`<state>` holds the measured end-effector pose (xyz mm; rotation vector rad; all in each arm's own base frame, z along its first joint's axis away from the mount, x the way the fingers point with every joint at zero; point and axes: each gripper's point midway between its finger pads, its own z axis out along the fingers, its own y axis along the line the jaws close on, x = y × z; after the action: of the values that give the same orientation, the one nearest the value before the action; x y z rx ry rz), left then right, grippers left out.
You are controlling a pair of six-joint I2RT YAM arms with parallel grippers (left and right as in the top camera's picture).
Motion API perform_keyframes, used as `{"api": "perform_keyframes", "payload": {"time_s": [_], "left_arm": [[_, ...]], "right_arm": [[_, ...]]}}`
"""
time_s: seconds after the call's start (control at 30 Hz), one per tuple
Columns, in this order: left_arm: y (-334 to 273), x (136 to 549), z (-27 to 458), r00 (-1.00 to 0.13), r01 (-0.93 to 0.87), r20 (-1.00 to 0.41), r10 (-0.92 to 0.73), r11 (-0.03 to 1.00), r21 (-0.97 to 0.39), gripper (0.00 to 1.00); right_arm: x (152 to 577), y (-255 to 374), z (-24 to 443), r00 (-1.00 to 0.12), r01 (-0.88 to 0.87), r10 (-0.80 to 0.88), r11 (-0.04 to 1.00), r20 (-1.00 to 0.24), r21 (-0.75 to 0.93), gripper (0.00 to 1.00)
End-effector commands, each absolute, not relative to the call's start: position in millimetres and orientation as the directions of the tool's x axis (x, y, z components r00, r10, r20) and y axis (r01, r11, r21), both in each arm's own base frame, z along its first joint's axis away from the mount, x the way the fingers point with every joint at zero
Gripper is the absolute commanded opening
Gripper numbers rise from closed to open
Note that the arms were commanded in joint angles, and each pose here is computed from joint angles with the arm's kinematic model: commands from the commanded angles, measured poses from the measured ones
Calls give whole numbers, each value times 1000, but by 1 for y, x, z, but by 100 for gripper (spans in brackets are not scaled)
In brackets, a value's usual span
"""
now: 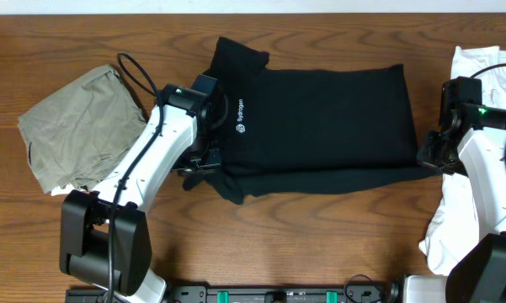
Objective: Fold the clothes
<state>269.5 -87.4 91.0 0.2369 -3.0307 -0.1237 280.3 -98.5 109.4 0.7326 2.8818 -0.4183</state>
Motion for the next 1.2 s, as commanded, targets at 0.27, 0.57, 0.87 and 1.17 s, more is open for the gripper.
{"api": "perform_keyframes", "payload": {"time_s": [0.27, 0.57, 0.87, 1.17], "left_arm": [[-64, 291, 93, -986, -164, -18, -164, 972, 170, 71], [-63, 372, 91, -949, -208, -217, -229, 971, -115, 77], [-96, 382, 55, -986, -26, -154, -70, 963, -269, 38], [-95, 371, 1, -998, -63, -14, -69, 965, -254, 22]], "right_arm": [[282, -106, 111, -851, 519, 471, 819, -230, -244, 1], [281, -106, 111, -852, 519, 471, 819, -229, -245, 1], [282, -103, 110, -852, 517, 473, 825, -224, -229, 1], [281, -103, 110, -853, 516, 473, 825, -220, -230, 1]]}}
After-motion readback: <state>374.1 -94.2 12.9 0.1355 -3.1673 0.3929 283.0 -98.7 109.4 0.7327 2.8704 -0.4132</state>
